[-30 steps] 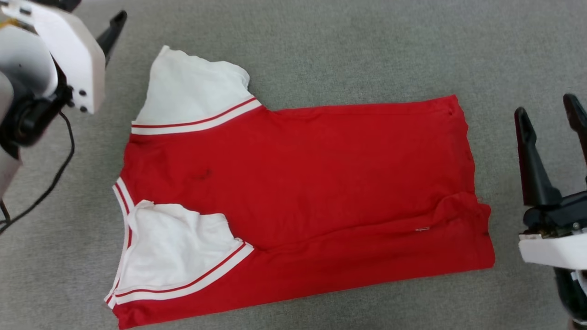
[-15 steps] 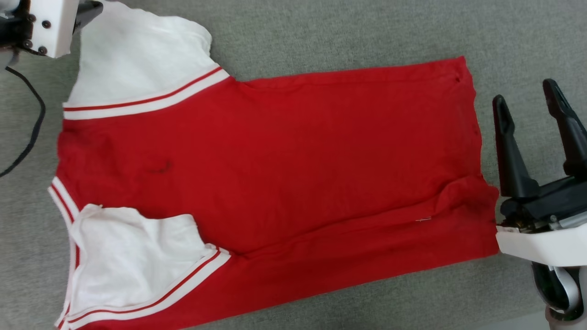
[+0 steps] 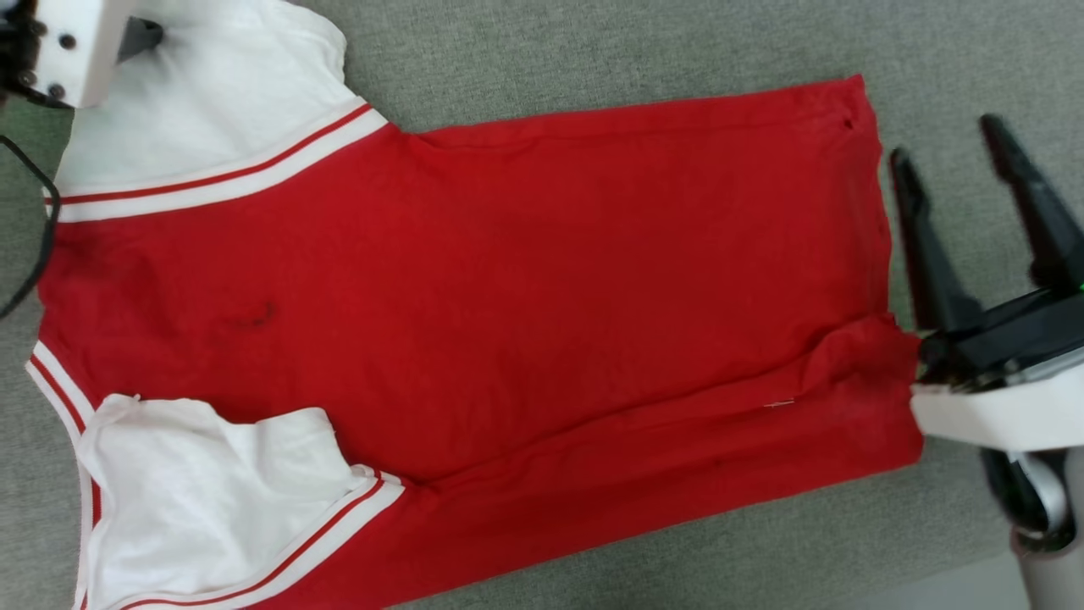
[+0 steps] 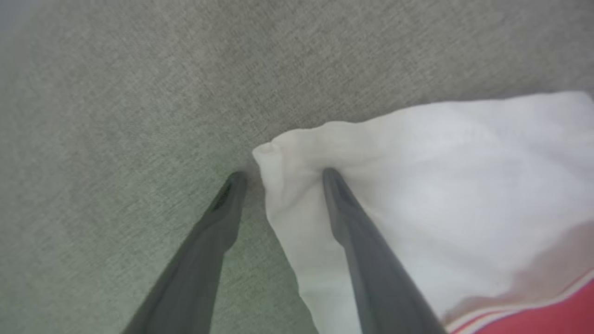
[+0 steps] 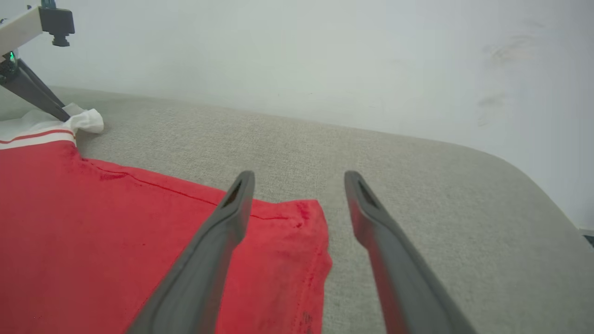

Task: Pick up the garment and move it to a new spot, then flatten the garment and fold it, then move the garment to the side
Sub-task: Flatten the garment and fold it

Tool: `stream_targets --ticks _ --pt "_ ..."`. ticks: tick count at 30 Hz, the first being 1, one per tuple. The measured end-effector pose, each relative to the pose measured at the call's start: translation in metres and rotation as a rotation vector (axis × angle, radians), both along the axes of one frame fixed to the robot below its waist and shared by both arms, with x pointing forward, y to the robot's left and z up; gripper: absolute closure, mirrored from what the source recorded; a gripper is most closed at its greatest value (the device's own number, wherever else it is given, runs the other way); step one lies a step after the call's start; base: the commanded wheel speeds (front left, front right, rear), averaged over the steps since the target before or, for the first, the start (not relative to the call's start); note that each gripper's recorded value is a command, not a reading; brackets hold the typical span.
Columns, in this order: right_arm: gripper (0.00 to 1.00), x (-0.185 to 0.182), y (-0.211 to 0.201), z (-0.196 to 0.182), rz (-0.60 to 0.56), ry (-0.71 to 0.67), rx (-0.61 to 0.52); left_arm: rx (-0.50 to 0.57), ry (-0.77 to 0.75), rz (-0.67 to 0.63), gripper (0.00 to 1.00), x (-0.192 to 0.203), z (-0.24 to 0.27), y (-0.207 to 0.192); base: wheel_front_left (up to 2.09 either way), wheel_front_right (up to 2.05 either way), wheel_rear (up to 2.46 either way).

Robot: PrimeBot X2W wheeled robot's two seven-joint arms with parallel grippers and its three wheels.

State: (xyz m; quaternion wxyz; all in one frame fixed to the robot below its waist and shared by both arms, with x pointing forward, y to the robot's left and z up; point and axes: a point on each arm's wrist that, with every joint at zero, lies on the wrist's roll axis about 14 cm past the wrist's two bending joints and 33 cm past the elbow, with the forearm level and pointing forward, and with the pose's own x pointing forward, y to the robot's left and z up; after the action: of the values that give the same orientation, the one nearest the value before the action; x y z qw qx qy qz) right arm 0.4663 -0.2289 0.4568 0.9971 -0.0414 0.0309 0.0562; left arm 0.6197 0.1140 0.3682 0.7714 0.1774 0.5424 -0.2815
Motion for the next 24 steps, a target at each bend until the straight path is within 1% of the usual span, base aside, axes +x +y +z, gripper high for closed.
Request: stream_targets --ticks 5,7,9,12,13,19,22,24 --pt "0.0 0.012 -0.01 0.03 0.008 -0.06 -0.051 -0.002 -0.027 -0.014 1.0 -0.008 0.012 0.001 0.0 0.0 0.0" --pt "0.0 0.018 -0.009 0.047 0.02 -0.087 -0.057 -0.026 -0.044 -0.009 1.0 -0.012 0.021 0.0 0.0 0.0 0.0" --pt "0.0 0.025 -0.009 0.067 0.035 -0.115 -0.086 -0.065 -0.098 -0.021 1.0 -0.011 0.039 -0.007 0.0 0.0 0.0" --pt "0.0 0.035 -0.011 0.082 0.055 -0.079 -0.112 -0.115 -0.149 -0.039 1.0 -0.016 0.064 -0.016 0.0 0.0 0.0" --pt "0.0 0.039 -0.009 0.082 0.069 -0.043 -0.124 -0.113 -0.158 -0.05 1.0 -0.02 0.069 -0.016 0.0 0.0 0.0" --pt "0.0 0.049 -0.004 0.064 0.164 0.285 -0.22 -0.102 -0.206 -0.085 1.0 -0.041 0.092 -0.008 0.0 0.0 0.0" --pt "0.0 0.04 -0.004 0.041 0.215 0.518 -0.279 -0.103 -0.216 -0.1 1.0 -0.052 0.098 -0.006 0.0 0.0 0.0" --pt "0.0 0.035 -0.008 0.031 0.231 0.649 -0.318 -0.104 -0.226 -0.111 1.0 -0.056 0.102 -0.004 0.0 0.0 0.0"
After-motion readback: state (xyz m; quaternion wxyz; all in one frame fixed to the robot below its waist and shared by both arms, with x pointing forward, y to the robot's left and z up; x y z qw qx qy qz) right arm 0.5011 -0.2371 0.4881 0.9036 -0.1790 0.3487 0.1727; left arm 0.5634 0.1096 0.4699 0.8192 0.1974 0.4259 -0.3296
